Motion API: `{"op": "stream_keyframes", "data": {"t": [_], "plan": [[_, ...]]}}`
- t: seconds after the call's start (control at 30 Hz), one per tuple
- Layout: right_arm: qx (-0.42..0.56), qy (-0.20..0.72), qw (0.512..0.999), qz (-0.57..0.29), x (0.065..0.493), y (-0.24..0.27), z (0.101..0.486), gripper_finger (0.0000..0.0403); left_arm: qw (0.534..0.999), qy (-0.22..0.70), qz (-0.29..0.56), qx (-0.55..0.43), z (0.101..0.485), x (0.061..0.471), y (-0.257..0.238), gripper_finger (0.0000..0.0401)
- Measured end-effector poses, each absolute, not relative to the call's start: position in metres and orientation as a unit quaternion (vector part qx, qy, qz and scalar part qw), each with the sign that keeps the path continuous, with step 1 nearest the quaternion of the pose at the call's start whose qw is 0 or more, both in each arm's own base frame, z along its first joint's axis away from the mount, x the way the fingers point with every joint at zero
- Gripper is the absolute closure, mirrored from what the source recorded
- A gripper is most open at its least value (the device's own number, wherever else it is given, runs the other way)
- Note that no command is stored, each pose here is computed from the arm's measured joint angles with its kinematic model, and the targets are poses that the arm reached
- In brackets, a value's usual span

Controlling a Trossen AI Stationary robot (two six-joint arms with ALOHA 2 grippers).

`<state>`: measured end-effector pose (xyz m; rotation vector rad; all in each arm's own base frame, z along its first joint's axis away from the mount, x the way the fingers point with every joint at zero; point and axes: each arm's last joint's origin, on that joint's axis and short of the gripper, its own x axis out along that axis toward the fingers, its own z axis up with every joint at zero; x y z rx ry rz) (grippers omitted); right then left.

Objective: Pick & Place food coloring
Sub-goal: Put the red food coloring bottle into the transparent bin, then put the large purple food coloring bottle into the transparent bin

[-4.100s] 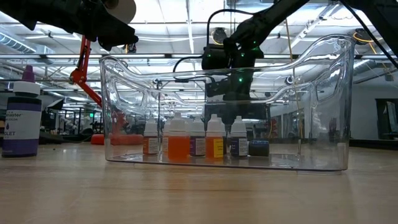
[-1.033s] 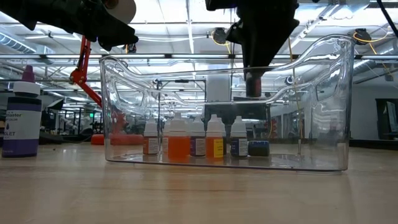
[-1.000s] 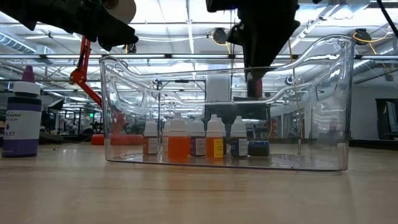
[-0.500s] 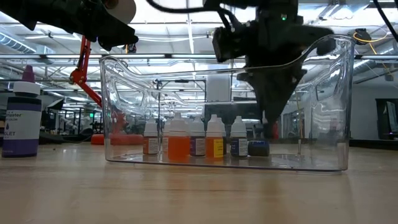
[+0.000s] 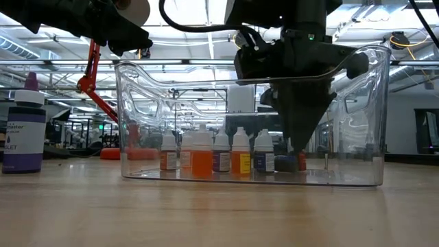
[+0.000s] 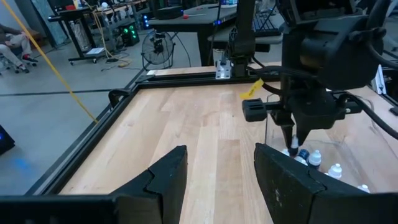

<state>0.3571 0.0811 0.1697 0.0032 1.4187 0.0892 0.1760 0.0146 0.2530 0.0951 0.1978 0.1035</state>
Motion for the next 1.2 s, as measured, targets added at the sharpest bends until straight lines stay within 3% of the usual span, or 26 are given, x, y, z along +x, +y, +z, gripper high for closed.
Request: {"op": "stream_keyframes", "data": {"t": [0.17,0.4,0.57,0.93,1.07,1.2], "plan": [[0.003,0.649,0.760,0.041,0.358,0.081,0.170,0.0356,0.993,0.099,0.051,0.047,0.253,0.176,0.015,0.0214],[0.024,0.647,0.762,0.025,0.358,0.082,0.169,0.0249,0.993,0.099,0.052,0.047,0.253,0.176,0.015,0.0215],[0.041,0.645,0.763,0.012,0.357,0.082,0.173,0.0212,0.993,0.099,0.052,0.047,0.253,0.176,0.015,0.0215],[0.097,0.584,0.806,-0.005,0.334,0.077,0.239,0.0215,0.993,0.098,0.052,0.047,0.253,0.176,0.015,0.0215],[0.099,0.556,0.825,-0.010,0.307,0.070,0.279,0.0220,0.993,0.099,0.052,0.047,0.253,0.176,0.015,0.0215],[0.047,0.509,0.854,-0.094,0.263,0.061,0.309,0.0226,0.993,0.099,0.052,0.047,0.253,0.176,0.015,0.0215]]}}
